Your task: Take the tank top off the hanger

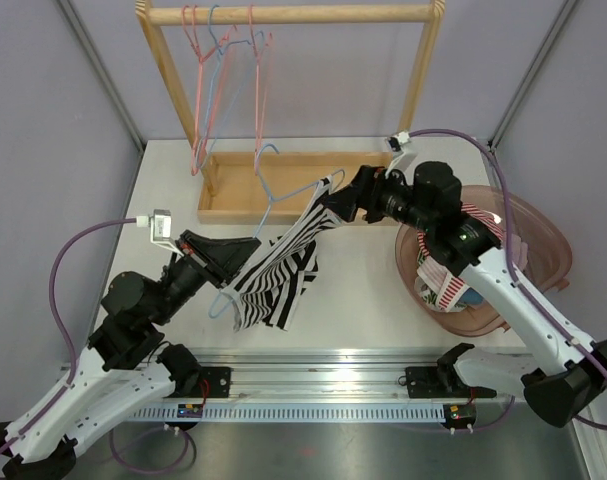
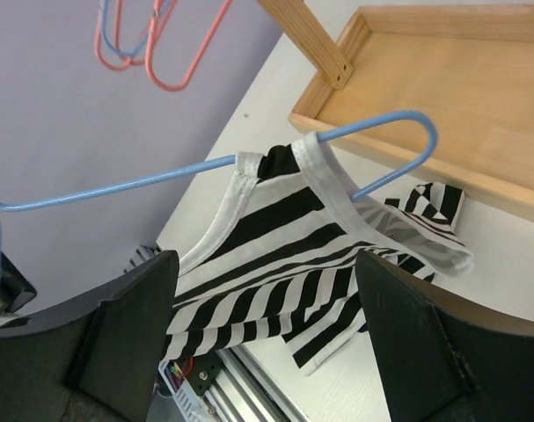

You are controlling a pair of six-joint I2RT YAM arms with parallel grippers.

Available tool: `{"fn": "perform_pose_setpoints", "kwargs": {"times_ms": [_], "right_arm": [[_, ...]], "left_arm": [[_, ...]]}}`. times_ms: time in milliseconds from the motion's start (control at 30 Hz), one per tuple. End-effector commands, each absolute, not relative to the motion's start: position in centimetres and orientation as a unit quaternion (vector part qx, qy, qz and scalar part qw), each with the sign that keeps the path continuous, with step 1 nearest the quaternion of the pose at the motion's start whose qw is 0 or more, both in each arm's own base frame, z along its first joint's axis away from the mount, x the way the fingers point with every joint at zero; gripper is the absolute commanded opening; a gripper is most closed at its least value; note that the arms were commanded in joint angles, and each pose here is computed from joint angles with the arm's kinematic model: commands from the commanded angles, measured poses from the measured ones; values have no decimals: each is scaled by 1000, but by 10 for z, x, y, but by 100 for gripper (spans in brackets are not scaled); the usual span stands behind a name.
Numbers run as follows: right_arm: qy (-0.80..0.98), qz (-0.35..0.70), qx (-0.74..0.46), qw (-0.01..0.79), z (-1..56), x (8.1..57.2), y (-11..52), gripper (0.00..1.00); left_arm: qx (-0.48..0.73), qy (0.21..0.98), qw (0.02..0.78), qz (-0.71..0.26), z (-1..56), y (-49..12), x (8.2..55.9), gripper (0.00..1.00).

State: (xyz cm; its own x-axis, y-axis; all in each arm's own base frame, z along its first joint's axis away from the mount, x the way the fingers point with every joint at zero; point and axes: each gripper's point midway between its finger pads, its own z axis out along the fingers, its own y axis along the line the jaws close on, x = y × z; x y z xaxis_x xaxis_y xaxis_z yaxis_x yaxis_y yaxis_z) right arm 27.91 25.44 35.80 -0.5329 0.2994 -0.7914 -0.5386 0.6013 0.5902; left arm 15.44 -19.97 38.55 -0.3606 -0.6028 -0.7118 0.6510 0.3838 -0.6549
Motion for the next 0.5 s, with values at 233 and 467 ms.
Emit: {"fn": "perform_pose_setpoints", "kwargs": {"times_ms": [233, 467], "right_arm": [[748, 364, -92, 547, 368, 310, 279, 72], [751, 331, -74, 567, 360, 327, 275, 46]], "left_arm": [[12, 586, 555, -590, 401, -200, 146, 0], [19, 595, 546, -589, 396, -203, 144, 0]]}}
